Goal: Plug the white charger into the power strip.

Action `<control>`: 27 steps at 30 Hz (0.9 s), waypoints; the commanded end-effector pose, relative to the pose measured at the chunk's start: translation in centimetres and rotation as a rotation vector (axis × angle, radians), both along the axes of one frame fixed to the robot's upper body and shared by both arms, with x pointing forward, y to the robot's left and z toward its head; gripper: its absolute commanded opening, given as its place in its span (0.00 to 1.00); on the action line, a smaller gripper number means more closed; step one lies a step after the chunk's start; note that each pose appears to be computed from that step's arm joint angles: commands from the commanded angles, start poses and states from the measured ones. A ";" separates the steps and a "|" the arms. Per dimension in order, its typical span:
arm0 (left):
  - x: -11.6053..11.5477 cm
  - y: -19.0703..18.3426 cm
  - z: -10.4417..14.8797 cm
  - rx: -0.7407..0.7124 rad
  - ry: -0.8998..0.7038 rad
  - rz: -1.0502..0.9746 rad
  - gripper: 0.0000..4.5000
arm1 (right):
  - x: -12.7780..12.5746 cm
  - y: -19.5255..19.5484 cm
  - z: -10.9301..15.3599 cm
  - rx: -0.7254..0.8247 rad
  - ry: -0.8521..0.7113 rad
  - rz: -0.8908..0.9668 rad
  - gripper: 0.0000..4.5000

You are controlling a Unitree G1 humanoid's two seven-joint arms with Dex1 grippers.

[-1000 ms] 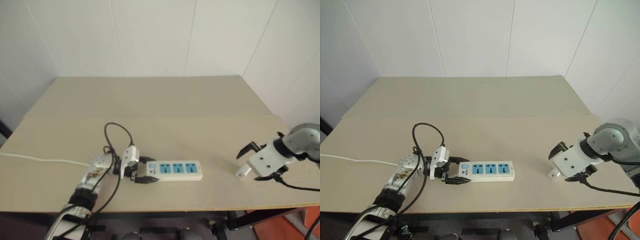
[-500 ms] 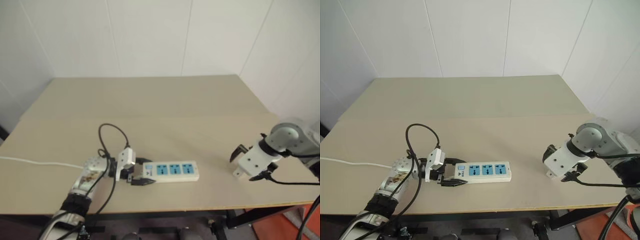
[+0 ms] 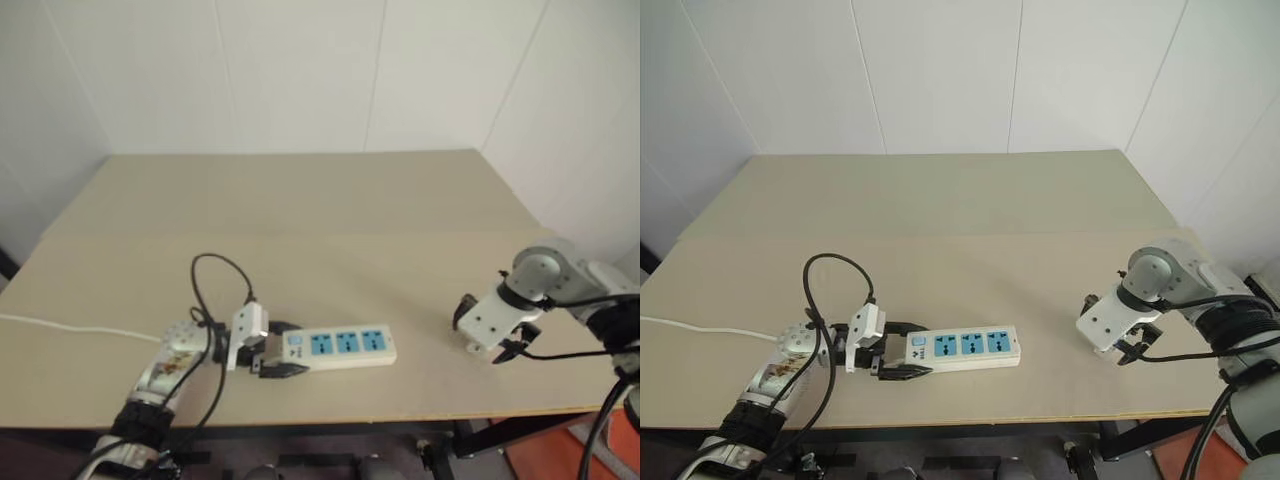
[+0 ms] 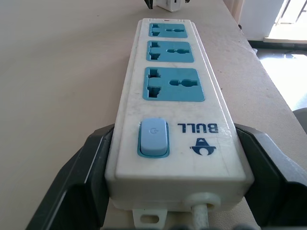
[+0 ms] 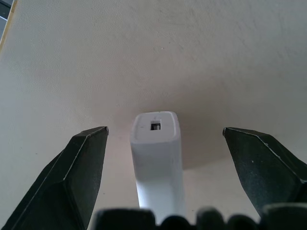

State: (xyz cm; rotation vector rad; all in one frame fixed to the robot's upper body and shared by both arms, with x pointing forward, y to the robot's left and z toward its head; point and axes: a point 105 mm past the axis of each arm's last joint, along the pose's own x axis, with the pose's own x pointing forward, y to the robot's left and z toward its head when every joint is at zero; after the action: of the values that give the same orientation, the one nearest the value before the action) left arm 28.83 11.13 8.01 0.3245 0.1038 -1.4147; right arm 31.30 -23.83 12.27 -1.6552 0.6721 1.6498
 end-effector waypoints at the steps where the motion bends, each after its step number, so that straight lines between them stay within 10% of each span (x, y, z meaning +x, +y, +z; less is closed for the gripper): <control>1: -0.2 0.2 -0.3 0.035 0.003 0.001 0.73 | -0.3 -0.4 0.6 -0.024 0.020 0.009 1.00; 14: 0.0 0.2 -0.4 0.042 -0.004 0.009 0.73 | -0.7 -1.3 -0.4 -0.046 0.065 -0.046 1.00; 27: -0.1 0.8 -0.5 0.067 0.005 0.006 0.73 | -1.0 -0.9 -1.3 -0.039 0.091 -0.052 0.26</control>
State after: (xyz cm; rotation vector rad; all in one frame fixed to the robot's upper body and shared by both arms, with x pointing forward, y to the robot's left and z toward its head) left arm 28.79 11.21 7.88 0.3354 0.1183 -1.4134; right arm 30.93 -24.36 11.26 -1.6073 0.7351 1.6579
